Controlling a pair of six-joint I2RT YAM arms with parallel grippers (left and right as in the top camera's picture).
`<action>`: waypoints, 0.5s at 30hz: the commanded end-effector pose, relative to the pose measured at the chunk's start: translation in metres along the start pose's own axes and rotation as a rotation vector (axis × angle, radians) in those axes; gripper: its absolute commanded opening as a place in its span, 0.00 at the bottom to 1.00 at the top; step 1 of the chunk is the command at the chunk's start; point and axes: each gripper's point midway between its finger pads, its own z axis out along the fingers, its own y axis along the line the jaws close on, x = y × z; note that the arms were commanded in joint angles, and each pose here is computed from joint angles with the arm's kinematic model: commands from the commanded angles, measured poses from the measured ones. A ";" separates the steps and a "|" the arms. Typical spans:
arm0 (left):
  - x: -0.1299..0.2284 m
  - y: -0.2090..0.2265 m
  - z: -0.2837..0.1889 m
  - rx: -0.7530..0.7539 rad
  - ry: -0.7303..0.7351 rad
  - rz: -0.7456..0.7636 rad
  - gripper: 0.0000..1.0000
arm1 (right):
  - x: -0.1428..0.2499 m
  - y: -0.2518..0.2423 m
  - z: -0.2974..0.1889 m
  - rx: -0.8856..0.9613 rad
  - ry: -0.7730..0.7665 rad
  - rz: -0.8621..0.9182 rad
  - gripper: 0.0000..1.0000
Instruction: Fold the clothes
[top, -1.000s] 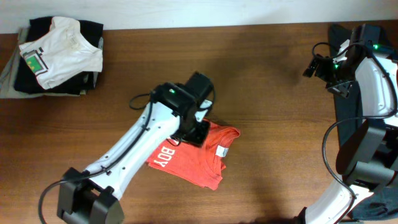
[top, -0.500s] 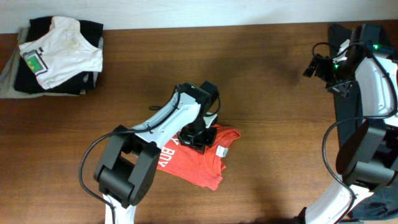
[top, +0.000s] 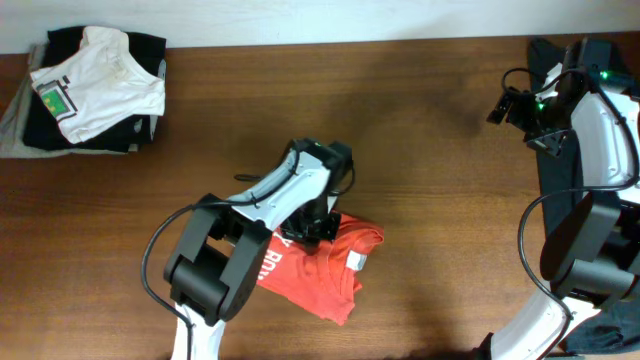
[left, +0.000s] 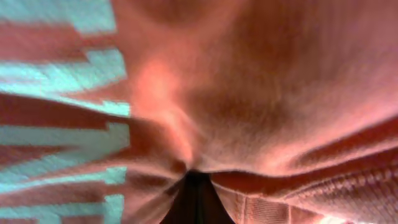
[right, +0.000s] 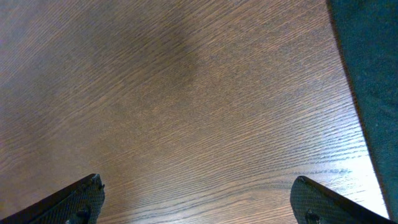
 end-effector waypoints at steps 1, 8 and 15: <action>0.012 -0.023 -0.001 0.017 0.013 0.049 0.01 | -0.006 0.005 -0.010 -0.007 -0.031 -0.018 0.99; -0.039 0.102 -0.125 -0.043 -0.375 -0.151 0.95 | -0.006 0.005 -0.010 -0.007 -0.030 -0.018 0.99; -0.026 0.118 -0.072 0.540 -0.289 -0.057 0.99 | -0.006 0.005 -0.010 -0.007 -0.031 -0.018 0.99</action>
